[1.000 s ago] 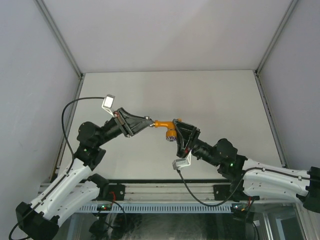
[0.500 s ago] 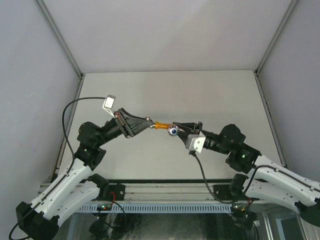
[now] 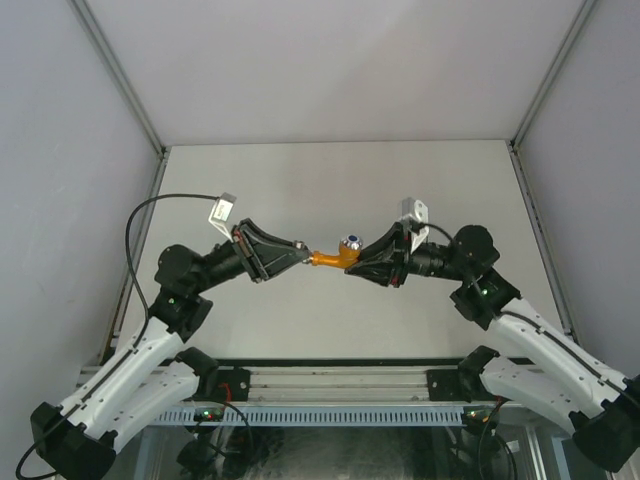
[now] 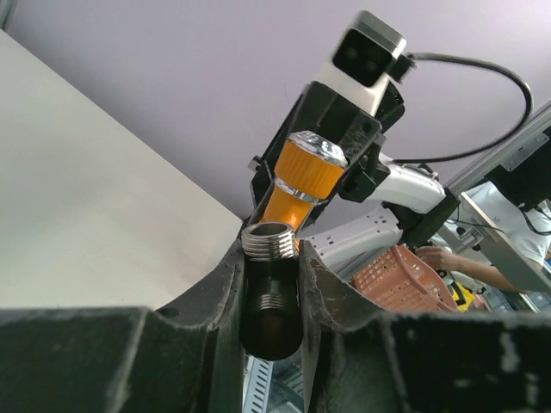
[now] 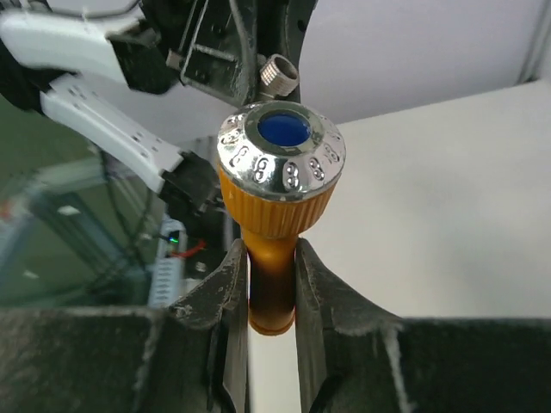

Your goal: Install the water faucets

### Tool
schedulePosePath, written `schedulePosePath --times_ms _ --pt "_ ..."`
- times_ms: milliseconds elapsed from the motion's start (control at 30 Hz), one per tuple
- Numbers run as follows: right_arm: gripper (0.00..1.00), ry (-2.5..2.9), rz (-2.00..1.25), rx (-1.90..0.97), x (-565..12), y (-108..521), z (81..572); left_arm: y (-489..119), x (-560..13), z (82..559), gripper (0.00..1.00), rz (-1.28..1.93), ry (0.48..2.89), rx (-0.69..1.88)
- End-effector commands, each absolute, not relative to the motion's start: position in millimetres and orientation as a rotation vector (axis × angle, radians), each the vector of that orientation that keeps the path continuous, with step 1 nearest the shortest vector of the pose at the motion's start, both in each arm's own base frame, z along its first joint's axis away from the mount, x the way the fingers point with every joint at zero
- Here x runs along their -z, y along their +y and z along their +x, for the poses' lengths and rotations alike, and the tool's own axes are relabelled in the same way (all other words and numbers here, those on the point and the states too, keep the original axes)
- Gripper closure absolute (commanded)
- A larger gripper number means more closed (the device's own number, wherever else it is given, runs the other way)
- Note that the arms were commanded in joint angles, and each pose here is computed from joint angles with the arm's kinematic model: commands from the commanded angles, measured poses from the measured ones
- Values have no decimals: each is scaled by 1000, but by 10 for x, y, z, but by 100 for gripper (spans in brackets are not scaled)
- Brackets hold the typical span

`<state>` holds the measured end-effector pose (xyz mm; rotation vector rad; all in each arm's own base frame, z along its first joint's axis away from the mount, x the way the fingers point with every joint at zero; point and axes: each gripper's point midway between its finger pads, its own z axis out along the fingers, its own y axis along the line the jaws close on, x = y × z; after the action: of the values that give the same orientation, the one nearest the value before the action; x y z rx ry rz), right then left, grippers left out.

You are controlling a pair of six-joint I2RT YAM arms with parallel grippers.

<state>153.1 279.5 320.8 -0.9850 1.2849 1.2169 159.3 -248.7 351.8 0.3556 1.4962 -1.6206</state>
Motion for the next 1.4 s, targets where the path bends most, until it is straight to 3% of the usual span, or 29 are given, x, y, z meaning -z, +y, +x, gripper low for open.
schedulePosePath --times_ms 0,167,233,333,500,600,767,967,1167,1367 --pt "100 1289 -718 -1578 -3983 2684 1462 -2451 -3520 1759 99 380 1430 1494" --pt "100 1489 -548 -1836 -3901 2700 1642 -2449 -3569 1723 100 398 1400 1501" --pt "95 1542 -523 -1903 -3858 2720 1660 -2443 -3581 1721 100 397 1396 1500" --pt "81 1602 -484 -1946 -3795 2726 1722 -2441 -3585 1718 100 391 1395 1504" --pt "48 1640 -400 -1843 -3669 2665 1944 -2401 -3642 1719 100 353 1369 1508" --pt "36 1610 -396 -1686 -3630 2593 2025 -2376 -3689 1724 100 322 1355 1514" --pt "25 1494 -413 -1175 -3551 2267 2334 -2360 -3745 1715 100 291 1342 1540" --pt "21 1134 -777 -737 -3679 2086 2138 -2355 -3777 1714 100 263 1342 1565" --pt "10 776 -1269 -363 -3379 2327 1722 -2354 -3797 1725 100 245 1339 1579" --pt "10 715 -1349 -181 -3264 2521 1789 -2359 -3796 1723 100 241 1344 1588"
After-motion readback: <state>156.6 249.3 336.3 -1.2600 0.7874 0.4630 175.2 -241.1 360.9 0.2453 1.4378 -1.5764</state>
